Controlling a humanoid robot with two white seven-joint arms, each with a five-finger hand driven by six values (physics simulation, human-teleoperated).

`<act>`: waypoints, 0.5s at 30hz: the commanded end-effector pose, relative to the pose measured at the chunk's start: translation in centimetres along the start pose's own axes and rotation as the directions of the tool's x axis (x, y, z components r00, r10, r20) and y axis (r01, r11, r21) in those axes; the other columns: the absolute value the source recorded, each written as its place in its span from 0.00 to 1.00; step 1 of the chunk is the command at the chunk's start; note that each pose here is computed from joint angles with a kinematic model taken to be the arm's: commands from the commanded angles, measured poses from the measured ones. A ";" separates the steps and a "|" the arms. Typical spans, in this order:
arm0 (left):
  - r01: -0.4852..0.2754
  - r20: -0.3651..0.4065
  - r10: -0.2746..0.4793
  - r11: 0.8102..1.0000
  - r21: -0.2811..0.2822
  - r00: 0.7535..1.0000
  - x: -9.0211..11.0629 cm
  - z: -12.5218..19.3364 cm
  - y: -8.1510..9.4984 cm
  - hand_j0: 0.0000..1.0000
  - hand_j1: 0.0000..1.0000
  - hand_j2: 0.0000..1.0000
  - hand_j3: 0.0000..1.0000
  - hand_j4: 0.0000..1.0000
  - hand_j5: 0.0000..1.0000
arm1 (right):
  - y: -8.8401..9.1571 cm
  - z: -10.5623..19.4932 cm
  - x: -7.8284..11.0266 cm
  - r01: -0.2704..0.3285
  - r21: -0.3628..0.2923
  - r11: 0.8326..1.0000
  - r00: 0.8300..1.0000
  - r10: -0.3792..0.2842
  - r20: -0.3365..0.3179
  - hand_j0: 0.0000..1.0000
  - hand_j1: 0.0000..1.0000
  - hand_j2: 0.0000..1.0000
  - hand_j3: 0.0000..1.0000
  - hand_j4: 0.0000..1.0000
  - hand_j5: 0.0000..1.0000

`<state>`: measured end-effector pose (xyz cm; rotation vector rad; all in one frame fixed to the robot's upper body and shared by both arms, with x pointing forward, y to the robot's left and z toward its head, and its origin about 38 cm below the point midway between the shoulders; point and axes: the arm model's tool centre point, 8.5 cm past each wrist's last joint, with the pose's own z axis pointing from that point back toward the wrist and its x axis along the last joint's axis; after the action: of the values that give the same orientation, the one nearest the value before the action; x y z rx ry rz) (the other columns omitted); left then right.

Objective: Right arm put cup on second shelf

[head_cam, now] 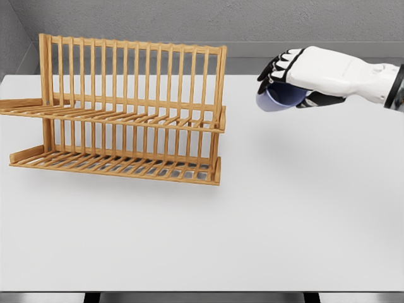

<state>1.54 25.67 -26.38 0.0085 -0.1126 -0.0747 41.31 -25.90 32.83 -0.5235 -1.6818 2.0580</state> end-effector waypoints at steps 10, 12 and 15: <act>-0.001 0.000 0.001 1.000 0.000 1.000 0.0 0.0 0.0 1.00 1.00 1.00 1.00 1.00 1.00 | -0.7 -2.5 1.9 -0.002 -0.039 0.999 0.997 0.005 0.080 0.65 0.65 0.65 0.65 0.65 0.65; -0.001 0.000 0.001 1.000 0.000 1.000 0.0 0.0 0.0 1.00 1.00 1.00 1.00 1.00 1.00 | -0.8 -3.0 2.1 -0.003 -0.038 0.999 0.996 0.006 0.092 0.65 0.65 0.65 0.65 0.65 0.65; -0.001 0.000 0.001 1.000 0.000 1.000 0.0 0.0 0.0 1.00 1.00 1.00 1.00 1.00 1.00 | -0.9 -3.3 2.4 -0.007 -0.037 0.999 0.995 0.011 0.102 0.65 0.65 0.65 0.65 0.65 0.65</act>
<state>1.54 25.67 -26.38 0.0085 -0.1126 -0.0748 41.25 -22.09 33.36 -0.4642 -1.7792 2.0950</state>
